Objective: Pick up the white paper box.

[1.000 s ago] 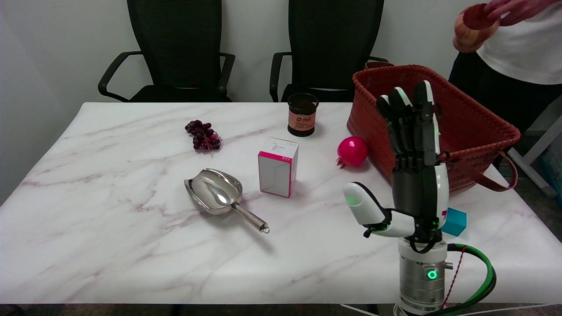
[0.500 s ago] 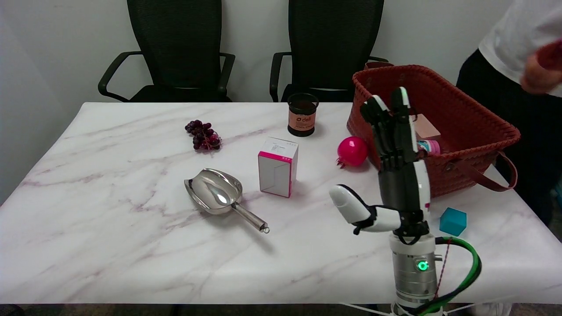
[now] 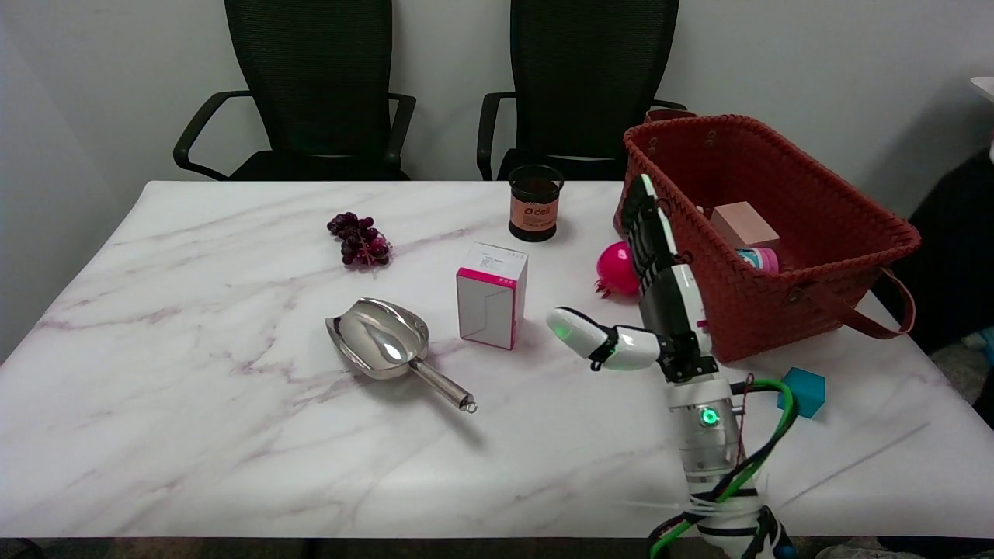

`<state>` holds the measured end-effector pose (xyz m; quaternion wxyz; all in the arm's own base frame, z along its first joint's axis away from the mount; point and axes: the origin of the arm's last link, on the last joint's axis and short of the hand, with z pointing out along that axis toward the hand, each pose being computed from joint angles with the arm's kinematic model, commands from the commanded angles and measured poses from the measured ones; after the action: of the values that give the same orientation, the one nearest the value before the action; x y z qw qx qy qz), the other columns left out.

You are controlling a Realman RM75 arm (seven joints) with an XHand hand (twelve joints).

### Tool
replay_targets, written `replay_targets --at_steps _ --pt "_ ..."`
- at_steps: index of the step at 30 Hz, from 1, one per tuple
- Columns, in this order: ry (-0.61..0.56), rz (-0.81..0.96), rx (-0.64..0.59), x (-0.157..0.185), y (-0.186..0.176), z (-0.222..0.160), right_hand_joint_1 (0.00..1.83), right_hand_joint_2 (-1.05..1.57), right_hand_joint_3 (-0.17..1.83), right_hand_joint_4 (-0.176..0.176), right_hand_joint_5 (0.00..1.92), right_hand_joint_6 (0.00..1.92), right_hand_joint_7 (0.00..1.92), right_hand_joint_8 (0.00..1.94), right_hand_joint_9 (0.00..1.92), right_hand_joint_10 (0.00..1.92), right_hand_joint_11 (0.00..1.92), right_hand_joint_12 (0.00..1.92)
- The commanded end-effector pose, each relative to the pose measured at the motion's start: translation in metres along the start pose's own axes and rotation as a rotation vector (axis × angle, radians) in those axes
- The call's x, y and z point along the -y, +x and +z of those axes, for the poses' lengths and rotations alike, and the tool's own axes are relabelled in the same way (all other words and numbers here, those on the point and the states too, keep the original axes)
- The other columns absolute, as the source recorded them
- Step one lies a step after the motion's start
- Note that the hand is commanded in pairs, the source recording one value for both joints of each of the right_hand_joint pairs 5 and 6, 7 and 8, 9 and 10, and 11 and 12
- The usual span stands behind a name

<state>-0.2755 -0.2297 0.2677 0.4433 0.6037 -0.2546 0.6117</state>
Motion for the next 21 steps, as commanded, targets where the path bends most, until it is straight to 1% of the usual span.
replay_targets --at_steps 1,2,5,6,13,21 --pt "-0.262 -0.052 0.039 -0.055 0.017 0.029 1.08 0.25 0.15 0.000 0.00 0.00 0.00 0.00 0.00 0.00 0.00 0.00" --pt "-0.272 -0.052 0.045 -0.056 0.016 0.030 1.08 0.22 0.03 0.000 0.00 0.00 0.00 0.00 0.00 0.00 0.00 0.00" --pt "-0.304 -0.054 0.070 -0.062 0.015 0.036 1.08 0.18 -0.15 0.000 0.00 0.00 0.00 0.00 0.00 0.00 0.00 0.00" --pt "-0.311 -0.053 0.076 -0.064 0.013 0.039 1.07 0.16 -0.17 0.000 0.00 0.00 0.00 0.00 0.00 0.00 0.00 0.00" --pt "-0.316 -0.048 0.072 -0.076 0.002 0.057 1.09 0.09 -0.17 0.000 0.00 0.00 0.00 0.00 0.00 0.00 0.00 0.00" --pt "-0.328 -0.030 0.069 -0.092 -0.018 0.080 1.10 0.05 -0.17 0.000 0.00 0.00 0.00 0.00 0.00 0.00 0.00 0.00"
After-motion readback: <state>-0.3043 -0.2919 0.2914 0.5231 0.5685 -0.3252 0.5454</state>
